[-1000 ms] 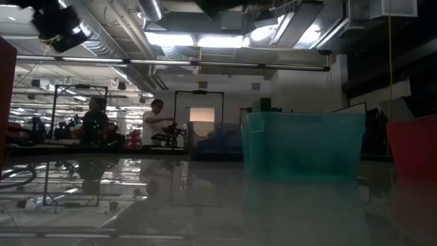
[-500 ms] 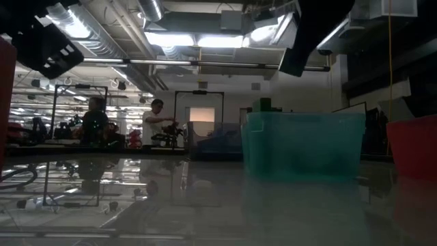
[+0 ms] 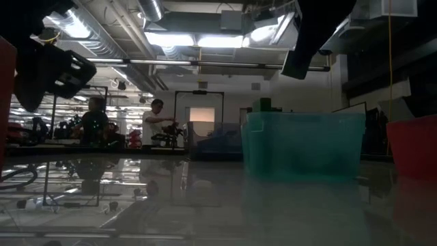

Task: Sort blocks
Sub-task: Put the green block into the green bin, then put the red block into the pink bin

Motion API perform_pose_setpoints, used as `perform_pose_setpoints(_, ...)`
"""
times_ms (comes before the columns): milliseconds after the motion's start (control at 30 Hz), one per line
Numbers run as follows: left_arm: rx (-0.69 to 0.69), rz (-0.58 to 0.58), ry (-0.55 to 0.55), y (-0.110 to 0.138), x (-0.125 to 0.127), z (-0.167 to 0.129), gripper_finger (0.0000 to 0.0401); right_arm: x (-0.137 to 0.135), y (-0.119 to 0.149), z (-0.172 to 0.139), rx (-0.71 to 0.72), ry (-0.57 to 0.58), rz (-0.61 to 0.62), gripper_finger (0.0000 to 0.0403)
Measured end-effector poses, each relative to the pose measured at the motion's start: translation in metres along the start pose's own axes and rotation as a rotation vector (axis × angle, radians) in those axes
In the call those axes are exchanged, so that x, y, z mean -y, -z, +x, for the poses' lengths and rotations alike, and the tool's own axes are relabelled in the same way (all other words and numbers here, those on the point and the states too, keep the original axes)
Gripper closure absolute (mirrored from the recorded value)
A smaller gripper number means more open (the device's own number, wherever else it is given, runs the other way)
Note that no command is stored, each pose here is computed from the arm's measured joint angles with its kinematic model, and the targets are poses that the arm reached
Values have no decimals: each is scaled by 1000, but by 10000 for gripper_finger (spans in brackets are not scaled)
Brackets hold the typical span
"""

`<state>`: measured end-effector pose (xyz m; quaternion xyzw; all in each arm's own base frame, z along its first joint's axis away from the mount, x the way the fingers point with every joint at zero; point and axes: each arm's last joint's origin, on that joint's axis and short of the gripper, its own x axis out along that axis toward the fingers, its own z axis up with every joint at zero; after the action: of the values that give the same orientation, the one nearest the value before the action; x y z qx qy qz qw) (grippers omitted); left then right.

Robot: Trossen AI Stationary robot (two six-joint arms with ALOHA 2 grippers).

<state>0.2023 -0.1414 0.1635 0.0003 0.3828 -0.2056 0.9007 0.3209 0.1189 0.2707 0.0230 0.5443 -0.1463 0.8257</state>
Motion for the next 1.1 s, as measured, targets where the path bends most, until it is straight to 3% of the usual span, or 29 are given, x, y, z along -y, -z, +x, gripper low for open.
perform_pose_setpoints(467,63,75,11,-2,2,22,203,3,-2,2,-14,-14,32,142)
perform_pose_setpoints(1100,48,136,40,13,6,57,207,-3,-9,1,55,-71,60,132)
